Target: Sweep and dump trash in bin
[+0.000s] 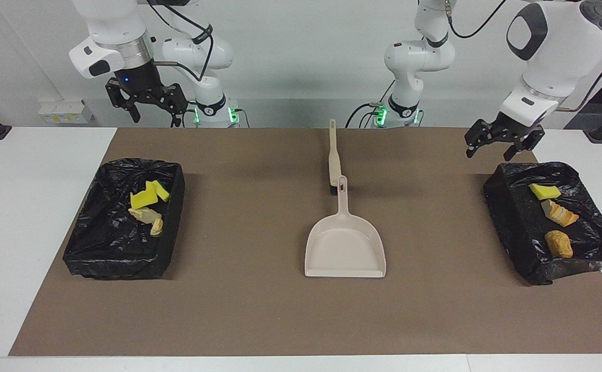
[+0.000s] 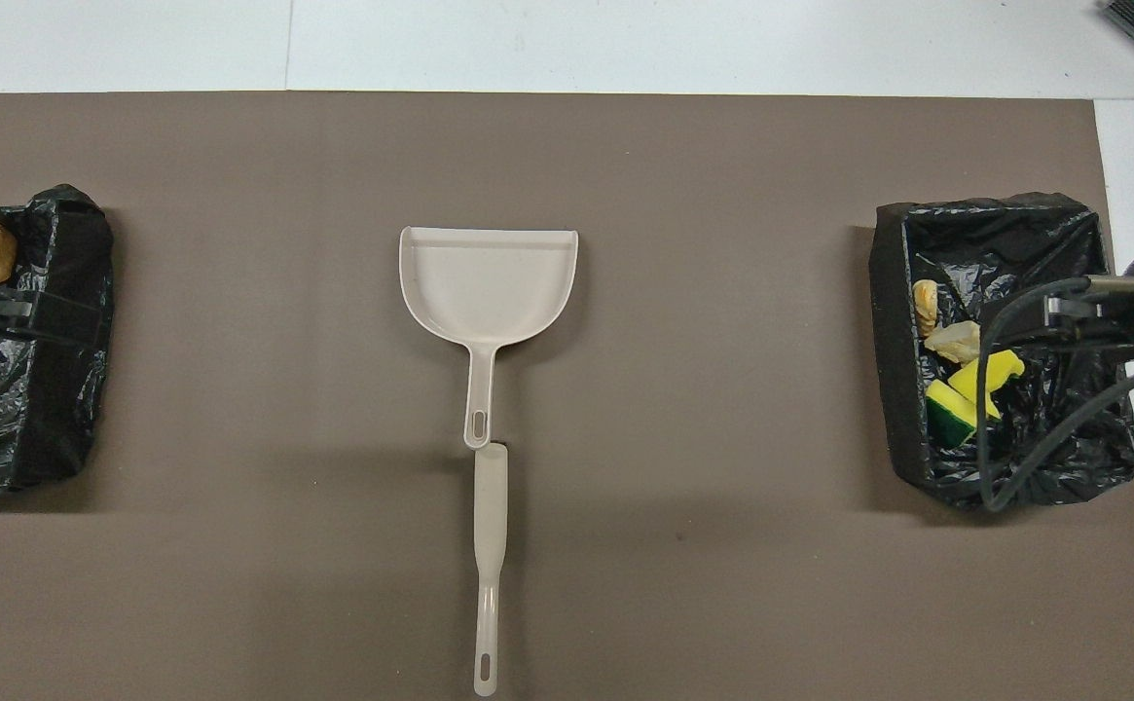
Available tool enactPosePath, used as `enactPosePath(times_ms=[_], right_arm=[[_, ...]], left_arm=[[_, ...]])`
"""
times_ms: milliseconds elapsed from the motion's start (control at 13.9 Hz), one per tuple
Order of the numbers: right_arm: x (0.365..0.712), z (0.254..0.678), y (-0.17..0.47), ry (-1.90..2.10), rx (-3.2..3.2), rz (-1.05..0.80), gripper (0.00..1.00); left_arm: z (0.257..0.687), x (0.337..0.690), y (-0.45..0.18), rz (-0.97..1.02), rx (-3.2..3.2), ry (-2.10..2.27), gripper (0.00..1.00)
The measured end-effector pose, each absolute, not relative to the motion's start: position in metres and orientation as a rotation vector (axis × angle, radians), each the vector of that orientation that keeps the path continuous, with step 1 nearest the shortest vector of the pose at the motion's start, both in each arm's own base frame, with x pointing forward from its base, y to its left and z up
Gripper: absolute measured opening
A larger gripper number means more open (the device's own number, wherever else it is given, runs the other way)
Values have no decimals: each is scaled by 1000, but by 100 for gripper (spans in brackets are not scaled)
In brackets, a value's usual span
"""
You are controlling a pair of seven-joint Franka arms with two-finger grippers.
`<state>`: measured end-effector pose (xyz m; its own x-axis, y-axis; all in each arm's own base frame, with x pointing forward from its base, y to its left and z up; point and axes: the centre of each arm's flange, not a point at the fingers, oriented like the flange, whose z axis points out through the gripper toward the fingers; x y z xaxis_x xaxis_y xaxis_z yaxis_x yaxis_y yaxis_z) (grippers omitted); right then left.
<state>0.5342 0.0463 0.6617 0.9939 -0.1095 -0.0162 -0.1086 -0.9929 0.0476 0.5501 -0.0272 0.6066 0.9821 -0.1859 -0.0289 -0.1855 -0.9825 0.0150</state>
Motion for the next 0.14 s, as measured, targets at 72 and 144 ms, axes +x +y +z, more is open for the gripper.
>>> enactPosePath(times_ms=[72,144], right_arm=[[534,661,46,-169,3092,-29,100],[534,661,47,-169,3093,-30,100]], left_arm=[[607,549,-27,-70,3114,-294,100],[610,549,-27,-79,3115,-295,100]])
